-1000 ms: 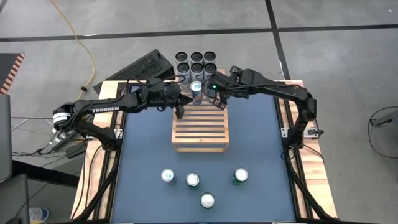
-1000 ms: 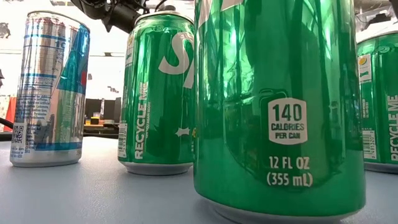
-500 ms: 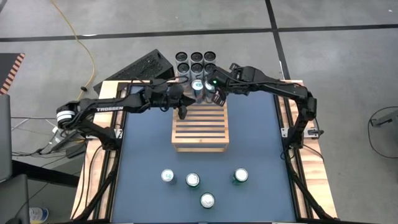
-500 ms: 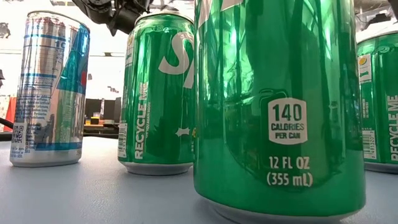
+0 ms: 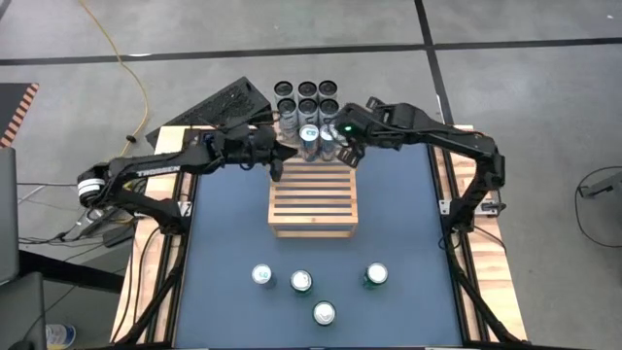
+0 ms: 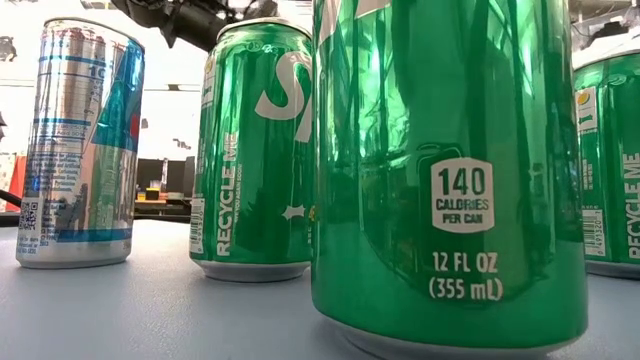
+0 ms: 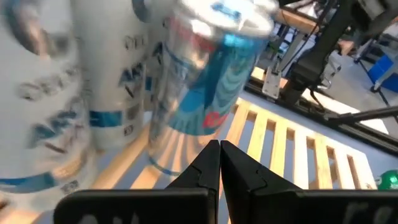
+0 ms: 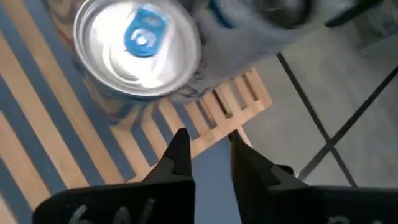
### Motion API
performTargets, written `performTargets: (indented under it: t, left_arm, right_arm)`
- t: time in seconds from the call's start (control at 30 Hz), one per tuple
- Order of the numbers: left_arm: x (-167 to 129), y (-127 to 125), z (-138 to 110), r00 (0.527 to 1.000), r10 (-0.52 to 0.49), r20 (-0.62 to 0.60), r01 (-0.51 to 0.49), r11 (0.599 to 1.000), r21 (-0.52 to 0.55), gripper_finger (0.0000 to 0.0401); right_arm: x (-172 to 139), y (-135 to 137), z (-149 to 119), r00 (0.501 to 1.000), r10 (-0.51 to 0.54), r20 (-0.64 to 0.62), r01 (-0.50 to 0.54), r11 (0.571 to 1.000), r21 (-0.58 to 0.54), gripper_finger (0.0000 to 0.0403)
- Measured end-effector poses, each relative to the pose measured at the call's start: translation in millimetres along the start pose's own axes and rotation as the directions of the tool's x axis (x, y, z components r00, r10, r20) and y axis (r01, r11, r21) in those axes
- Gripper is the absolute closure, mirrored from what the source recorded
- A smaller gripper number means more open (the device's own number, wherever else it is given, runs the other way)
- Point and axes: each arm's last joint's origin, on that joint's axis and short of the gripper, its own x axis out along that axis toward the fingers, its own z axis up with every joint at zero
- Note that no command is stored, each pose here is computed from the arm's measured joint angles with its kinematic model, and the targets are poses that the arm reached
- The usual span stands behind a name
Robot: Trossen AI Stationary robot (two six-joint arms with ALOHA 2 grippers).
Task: Place canned beverage on shelf
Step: Put the blue soda can on the shelf aligned to the other blue soda can
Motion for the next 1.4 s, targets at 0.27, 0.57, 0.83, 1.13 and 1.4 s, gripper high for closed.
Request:
performTargets:
  t: [0.27, 0.57, 0.83, 1.13, 1.4]
  left_arm:
    - [-49.3, -18.0, 25.1, 0.975, -0.210, 0.066, 0.210, 0.978, 0.021, 0.0401]
    - [-132.2, -56.8, 43.8, 0.782, -0.613, 0.113, 0.611, 0.790, 0.055, 0.0387]
    - [-183.5, -85.2, 43.8, 0.615, -0.773, 0.152, 0.779, 0.626, 0.029, 0.0321]
    - [-188.2, -94.6, 4.8, 0.661, -0.737, -0.142, 0.728, 0.676, -0.117, 0.0245]
    - [-173.4, -114.4, -24.9, 0.583, -0.708, -0.400, 0.699, 0.687, -0.198, 0.0227]
  right_arm:
    - [-59.1, -3.1, -17.5, 0.973, 0.200, 0.111, -0.205, 0.978, 0.038, 0.0333]
    - [-107.9, 38.2, -46.2, 0.871, 0.490, 0.035, -0.490, 0.872, -0.002, 0.0319]
    - [-124.6, 85.6, -60.7, 0.836, 0.546, -0.047, -0.544, 0.837, 0.053, 0.0239]
    - [-132.2, 137.1, -72.9, 0.814, 0.570, -0.111, -0.558, 0.820, 0.127, 0.0185]
    - [-136.1, 164.3, -81.2, 0.803, 0.580, -0.138, -0.562, 0.814, 0.148, 0.0184]
